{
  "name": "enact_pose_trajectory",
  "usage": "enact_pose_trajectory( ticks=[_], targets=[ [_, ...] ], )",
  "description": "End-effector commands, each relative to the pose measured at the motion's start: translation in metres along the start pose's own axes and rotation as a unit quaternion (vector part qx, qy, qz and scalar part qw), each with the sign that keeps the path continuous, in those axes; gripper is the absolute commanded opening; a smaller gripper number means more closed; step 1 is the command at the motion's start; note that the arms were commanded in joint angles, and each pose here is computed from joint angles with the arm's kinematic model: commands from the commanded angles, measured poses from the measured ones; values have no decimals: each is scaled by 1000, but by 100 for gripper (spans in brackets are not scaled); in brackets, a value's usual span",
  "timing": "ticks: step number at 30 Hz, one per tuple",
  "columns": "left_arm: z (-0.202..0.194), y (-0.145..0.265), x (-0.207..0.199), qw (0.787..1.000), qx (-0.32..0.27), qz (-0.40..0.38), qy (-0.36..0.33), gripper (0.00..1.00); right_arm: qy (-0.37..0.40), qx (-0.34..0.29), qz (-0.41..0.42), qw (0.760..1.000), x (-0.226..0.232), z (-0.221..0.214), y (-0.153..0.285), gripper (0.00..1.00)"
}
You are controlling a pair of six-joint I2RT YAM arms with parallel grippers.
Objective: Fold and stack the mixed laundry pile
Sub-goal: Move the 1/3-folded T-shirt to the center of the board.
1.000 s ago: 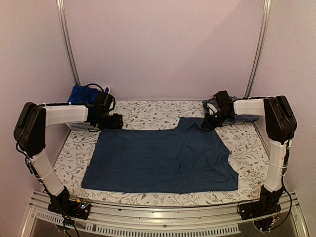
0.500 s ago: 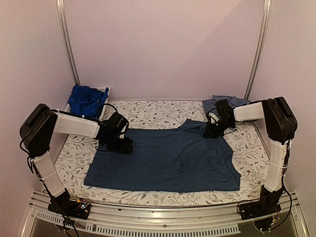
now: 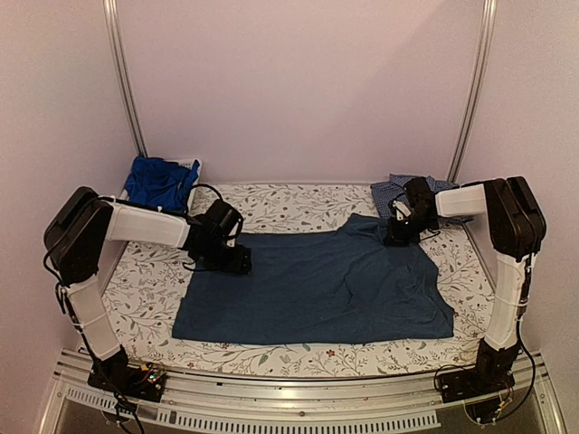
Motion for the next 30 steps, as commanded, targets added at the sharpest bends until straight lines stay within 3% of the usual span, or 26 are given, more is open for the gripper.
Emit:
enact_pose_trajectory(
  ticks=[1,12,30],
  targets=[
    [47,21,37,998,-46,28,26,75,15,-30,15,999,9,10,28,0],
    [94,-11,90,991,-58,100,71,68,22,-61,19,998,17,28,45,0],
    [107,-47,120,983,-64,151,84,62,27,-68,17,997,18,36,46,0]
  ],
)
Point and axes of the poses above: each gripper's point midway between its finger pads, its own y axis back along the fingers, its own x axis along the line the jaws close on, z = x × y, the point moved 10 cm from there along y, back along the fingers, and after that the axes turned 1 degree about y, right-handed, at the moved point
